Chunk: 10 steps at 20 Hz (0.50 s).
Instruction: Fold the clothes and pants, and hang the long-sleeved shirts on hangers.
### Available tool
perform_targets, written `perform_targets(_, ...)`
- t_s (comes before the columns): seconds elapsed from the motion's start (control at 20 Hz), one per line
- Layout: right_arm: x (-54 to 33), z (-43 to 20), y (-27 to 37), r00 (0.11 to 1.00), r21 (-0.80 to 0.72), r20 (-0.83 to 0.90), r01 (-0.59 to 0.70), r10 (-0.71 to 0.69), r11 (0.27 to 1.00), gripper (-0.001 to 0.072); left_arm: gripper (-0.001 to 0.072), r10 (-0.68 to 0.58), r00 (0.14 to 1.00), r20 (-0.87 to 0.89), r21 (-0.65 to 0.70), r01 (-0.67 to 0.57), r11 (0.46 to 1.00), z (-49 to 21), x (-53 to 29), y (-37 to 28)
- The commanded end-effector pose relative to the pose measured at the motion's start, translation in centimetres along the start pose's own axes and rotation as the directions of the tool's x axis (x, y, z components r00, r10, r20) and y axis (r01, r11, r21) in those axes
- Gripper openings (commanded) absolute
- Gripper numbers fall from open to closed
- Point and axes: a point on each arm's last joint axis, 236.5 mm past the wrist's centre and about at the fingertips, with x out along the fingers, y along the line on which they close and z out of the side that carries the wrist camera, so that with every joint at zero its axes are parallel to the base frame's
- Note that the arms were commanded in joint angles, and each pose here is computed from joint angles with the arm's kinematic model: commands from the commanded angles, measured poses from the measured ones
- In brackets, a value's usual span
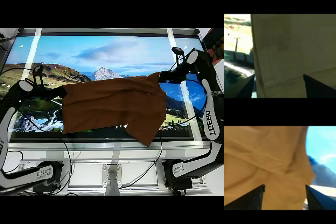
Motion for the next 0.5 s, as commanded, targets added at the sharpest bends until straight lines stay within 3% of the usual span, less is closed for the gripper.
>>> perform_targets(0.0, -4.1, -0.9, -2.8, 0.993, -0.007, -0.022, 0.113, -0.114, 0.994, 0.0540, 0.0711, 0.009, 0.995, 0.099, 0.020, -0.011, 1.000, 2.0, -4.5, -0.5)
perform_targets(0.1, -7.6, -1.3, -4.1, 0.992, 0.033, 0.026, 0.127, -0.128, 0.991, 0.0540, 0.0707, 0.018, 0.991, 0.132, 0.027, -0.022, 0.999, 2.0, -8.2, -0.4)
perform_targets(0.15, -9.3, -1.8, -5.1, 0.989, 0.062, 0.047, 0.134, -0.137, 0.989, 0.0540, 0.0635, 0.021, 0.991, 0.133, 0.019, -0.024, 1.000, 1.5, -9.9, -0.2)
perform_targets(0.2, -11.1, -2.6, -6.1, 0.987, 0.099, 0.071, 0.135, -0.142, 0.986, 0.0539, 0.0610, 0.027, 0.991, 0.135, 0.011, -0.029, 1.000, 1.1, -11.3, 0.2)
perform_targets(0.25, -12.5, -3.7, -7.1, 0.984, 0.135, 0.087, 0.141, -0.153, 0.981, 0.0505, 0.0610, 0.037, 0.989, 0.141, -0.005, -0.037, 0.999, 0.7, -12.6, 0.7)
perform_targets(0.3, -13.6, -5.6, -8.2, 0.982, 0.177, 0.090, 0.148, -0.166, 0.973, 0.0405, 0.0610, 0.048, 0.988, 0.147, -0.019, -0.046, 0.999, 0.5, -13.6, 1.2)
perform_targets(0.45, -13.6, -11.8, -9.9, 0.987, 0.318, 0.079, 0.107, -0.139, 0.942, 0.0379, 0.0611, 0.063, 0.988, 0.140, -0.024, -0.060, 0.998, -0.2, -14.7, 2.1)
